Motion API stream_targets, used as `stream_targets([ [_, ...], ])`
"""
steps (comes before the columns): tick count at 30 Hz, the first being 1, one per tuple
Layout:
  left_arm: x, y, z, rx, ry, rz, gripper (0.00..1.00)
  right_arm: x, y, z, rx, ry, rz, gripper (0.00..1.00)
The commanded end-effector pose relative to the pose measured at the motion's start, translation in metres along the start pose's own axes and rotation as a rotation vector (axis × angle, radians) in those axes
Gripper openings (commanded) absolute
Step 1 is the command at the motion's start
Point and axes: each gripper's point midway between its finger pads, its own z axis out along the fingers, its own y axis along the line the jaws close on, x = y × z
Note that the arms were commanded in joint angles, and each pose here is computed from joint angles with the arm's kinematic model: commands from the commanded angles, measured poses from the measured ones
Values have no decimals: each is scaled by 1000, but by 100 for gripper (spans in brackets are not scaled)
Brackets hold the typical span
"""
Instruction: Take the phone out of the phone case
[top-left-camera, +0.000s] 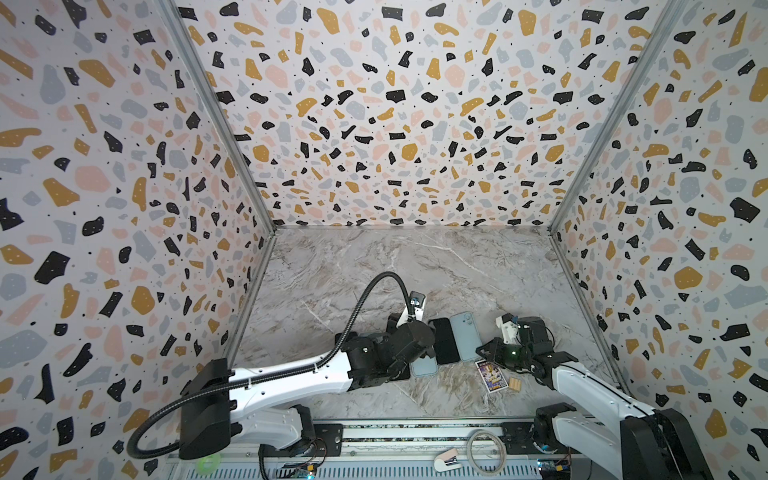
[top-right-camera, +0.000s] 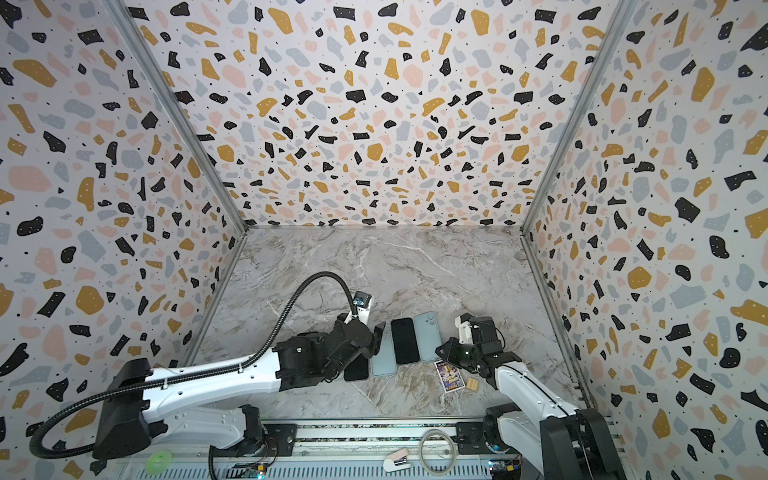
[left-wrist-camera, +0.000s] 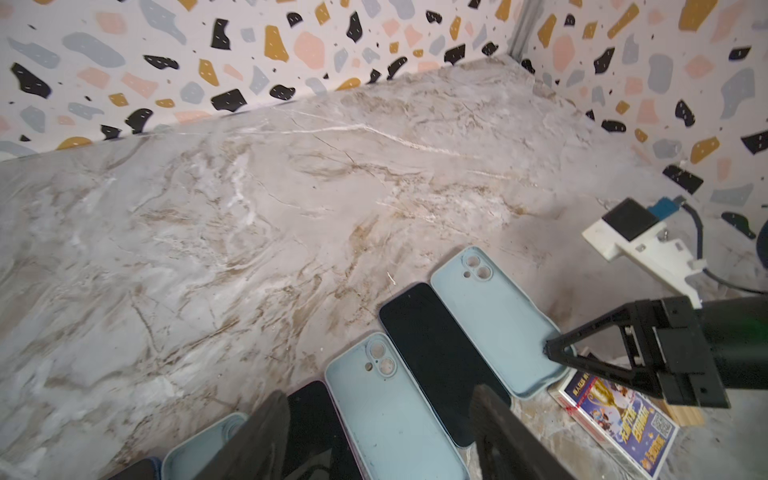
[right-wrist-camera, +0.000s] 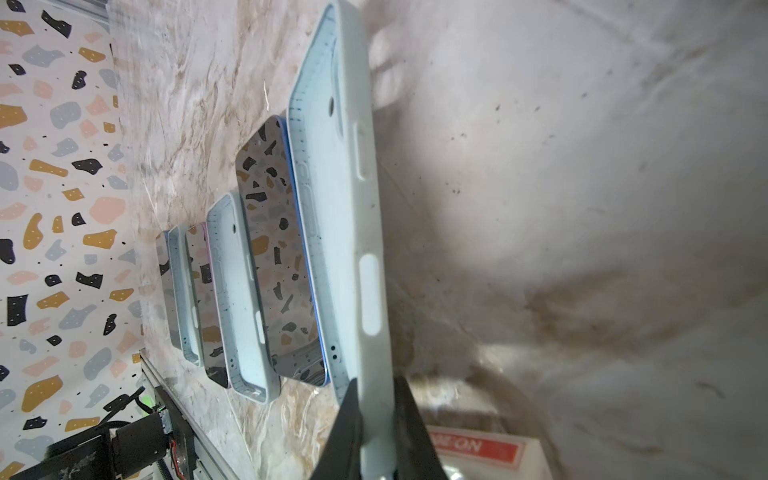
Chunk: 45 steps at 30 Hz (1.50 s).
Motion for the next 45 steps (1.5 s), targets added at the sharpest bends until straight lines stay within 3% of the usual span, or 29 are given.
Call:
stream_targets([
  [1, -5, 31, -9, -98, -33, -17, 81, -4, 2, -2, 11, 0, -18, 31],
  [8, -23, 71, -28, -175, -97, -75, 96, -18, 2, -15, 53, -45, -32, 73],
  [15, -33, 115, -38, -270, -148, -145, 100, -41, 10, -42, 77, -118, -70, 99],
  [21, -38, 164, -44, -431, -220, -197, 100, -77, 24, -67, 137, -244, -128, 99],
  [26, -40, 219, -59, -625, -325, -234, 100, -129, 4, -112, 400, -524, -183, 99],
  [30, -27, 266, -74, -774, -417, -280, 100, -161, -8, -138, 494, -797, -237, 99],
  [34, -2, 303, -87, -916, -489, -257, 100, -174, -25, -132, 547, -932, -324, 99],
  [40, 38, 325, -87, -991, -549, -207, 100, -180, -20, -136, 546, -1114, -491, 99],
  [42, 42, 322, -74, -935, -542, -176, 100, -177, -19, -129, 510, -1129, -512, 99],
  [45, 46, 320, -65, -884, -586, -151, 99, -174, -22, -122, 569, -1152, -577, 99],
])
